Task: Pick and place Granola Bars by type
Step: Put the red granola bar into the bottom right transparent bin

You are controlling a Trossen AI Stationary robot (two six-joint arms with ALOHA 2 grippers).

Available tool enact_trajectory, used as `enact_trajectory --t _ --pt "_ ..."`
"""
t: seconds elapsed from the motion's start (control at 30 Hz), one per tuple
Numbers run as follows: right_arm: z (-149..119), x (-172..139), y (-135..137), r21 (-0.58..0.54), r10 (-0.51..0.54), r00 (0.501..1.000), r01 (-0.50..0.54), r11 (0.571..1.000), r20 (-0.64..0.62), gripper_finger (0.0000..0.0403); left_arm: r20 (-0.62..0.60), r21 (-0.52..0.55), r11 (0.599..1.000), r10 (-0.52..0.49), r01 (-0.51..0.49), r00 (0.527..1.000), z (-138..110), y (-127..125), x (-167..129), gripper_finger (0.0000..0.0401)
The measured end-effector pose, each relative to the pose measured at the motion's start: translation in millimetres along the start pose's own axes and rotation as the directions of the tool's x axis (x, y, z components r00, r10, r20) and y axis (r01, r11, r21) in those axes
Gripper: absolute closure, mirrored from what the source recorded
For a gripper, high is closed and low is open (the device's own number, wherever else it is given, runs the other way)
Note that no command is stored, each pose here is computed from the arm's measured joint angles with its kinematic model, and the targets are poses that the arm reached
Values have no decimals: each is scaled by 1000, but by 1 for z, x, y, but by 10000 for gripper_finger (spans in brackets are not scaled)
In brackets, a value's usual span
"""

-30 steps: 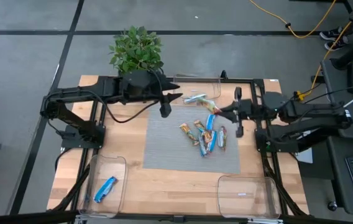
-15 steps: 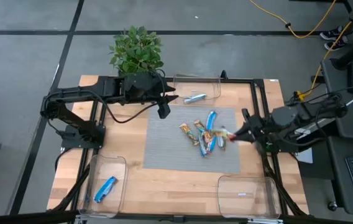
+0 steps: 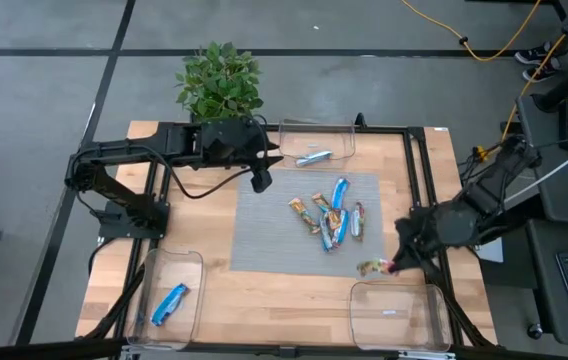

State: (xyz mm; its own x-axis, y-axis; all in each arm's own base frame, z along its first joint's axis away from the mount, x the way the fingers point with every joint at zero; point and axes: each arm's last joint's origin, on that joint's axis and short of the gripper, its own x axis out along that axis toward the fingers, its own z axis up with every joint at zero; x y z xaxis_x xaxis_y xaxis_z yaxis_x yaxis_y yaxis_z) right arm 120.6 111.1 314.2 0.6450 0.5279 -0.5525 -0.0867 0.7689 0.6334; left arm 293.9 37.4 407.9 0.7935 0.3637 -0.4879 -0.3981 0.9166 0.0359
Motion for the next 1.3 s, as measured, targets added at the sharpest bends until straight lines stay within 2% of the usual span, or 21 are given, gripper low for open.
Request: enact_trajectory --t 0.17,0.27,0.37,0.57,0.7,0.8,0.97,1.1,1.3 --pt "-18 24 12 115 -29 991 44 992 -130 374 -29 15 1000 4 -3 1000 -3 0 0 262" --pt "-30 41 15 152 -78 976 110 982 -202 367 -32 39 999 4 -3 999 -3 0 0 262" --pt "-42 58 18 182 -126 958 177 967 -258 378 -38 46 999 5 -3 999 -4 0 0 262" --pt "-64 87 19 253 -221 913 316 914 -342 386 -54 83 996 -5 10 999 -5 0 0 262" --pt "-77 102 19 294 -271 884 394 871 -381 361 -61 94 994 -46 52 997 -6 -1 0 262" --pt "-84 110 21 304 -270 881 399 865 -389 356 -69 111 991 -61 69 996 -6 -1 0 262" --pt "-86 115 22 337 -265 882 404 850 -390 374 -77 112 991 -62 71 995 -7 -1 0 262" --pt "-85 115 25 352 -237 895 376 857 -378 378 -94 120 990 -60 71 994 -12 -2 4 262" --pt "-81 113 31 360 -175 919 307 881 -354 334 -157 104 990 -75 92 985 -29 -4 15 262"
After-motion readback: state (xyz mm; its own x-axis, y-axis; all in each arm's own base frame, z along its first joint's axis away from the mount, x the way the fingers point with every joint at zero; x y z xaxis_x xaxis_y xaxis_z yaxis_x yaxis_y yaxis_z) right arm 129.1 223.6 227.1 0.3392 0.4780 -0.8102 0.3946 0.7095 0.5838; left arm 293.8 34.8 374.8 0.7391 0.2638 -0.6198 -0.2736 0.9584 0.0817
